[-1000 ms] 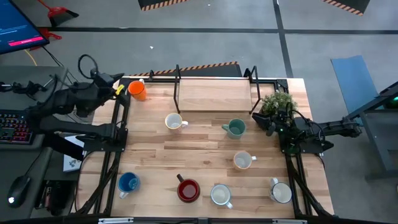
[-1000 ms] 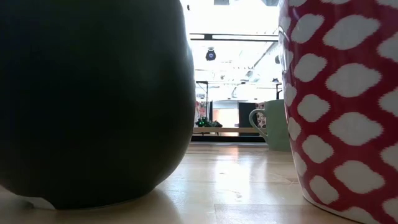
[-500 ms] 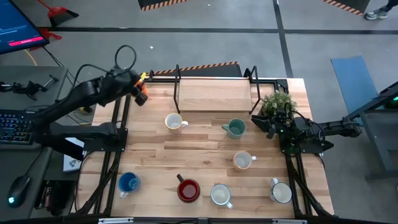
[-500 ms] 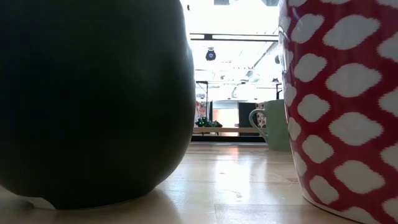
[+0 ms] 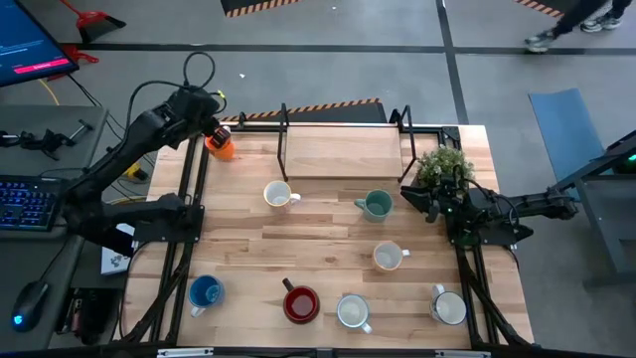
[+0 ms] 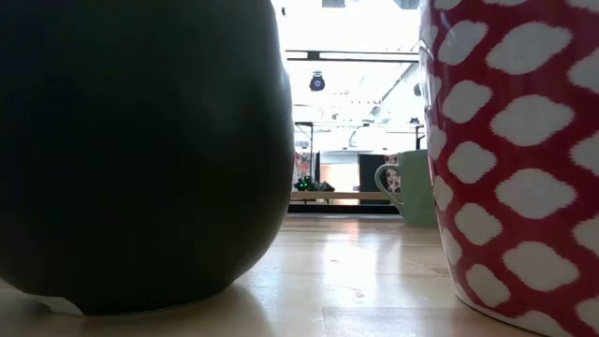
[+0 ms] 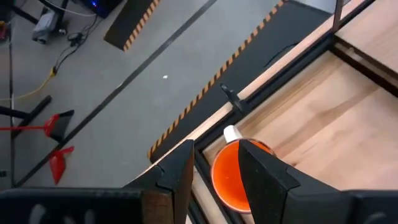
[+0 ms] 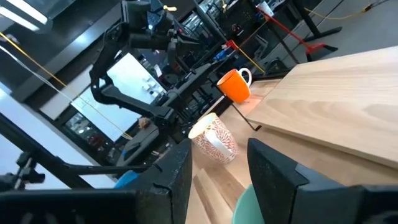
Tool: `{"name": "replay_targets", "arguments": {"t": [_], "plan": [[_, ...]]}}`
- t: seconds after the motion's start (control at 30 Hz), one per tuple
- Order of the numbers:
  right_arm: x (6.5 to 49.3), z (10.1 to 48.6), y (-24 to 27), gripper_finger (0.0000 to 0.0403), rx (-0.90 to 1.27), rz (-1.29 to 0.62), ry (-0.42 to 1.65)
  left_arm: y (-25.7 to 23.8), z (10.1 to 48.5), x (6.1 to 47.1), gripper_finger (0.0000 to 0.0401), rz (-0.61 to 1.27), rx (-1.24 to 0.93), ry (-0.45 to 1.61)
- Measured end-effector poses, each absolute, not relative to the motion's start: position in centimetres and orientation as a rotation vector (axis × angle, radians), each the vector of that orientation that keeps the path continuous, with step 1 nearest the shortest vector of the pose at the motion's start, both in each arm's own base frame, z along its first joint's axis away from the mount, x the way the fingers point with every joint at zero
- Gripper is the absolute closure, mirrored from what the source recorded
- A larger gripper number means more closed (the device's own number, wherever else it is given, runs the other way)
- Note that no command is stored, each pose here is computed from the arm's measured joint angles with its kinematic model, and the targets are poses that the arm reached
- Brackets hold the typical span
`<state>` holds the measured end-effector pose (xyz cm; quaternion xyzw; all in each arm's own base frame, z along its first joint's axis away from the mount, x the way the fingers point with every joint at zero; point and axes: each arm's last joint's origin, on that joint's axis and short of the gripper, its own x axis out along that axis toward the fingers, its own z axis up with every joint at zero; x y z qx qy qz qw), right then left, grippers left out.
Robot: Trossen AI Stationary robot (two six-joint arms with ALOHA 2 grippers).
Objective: Place coffee mugs
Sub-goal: Put the orange mug on the shelf
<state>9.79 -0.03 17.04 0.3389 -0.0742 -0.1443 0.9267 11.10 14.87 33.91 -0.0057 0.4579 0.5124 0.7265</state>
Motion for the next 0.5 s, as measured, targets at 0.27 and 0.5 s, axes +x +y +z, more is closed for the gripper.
{"name": "replay_targets", "arguments": {"t": [0.27, 0.5], "plan": [[9.8, 16.9, 0.0, 0.0268, 0.652, -0.297, -0.136, 15.5, 33.0, 12.0, 0.0286, 1.079, -0.063, 1.03], [9.8, 16.9, 0.0, 0.0268, 0.656, -0.297, -0.136, 17.2, 30.9, 12.2, 0.0275, 1.03, -0.245, 1.126]]}}
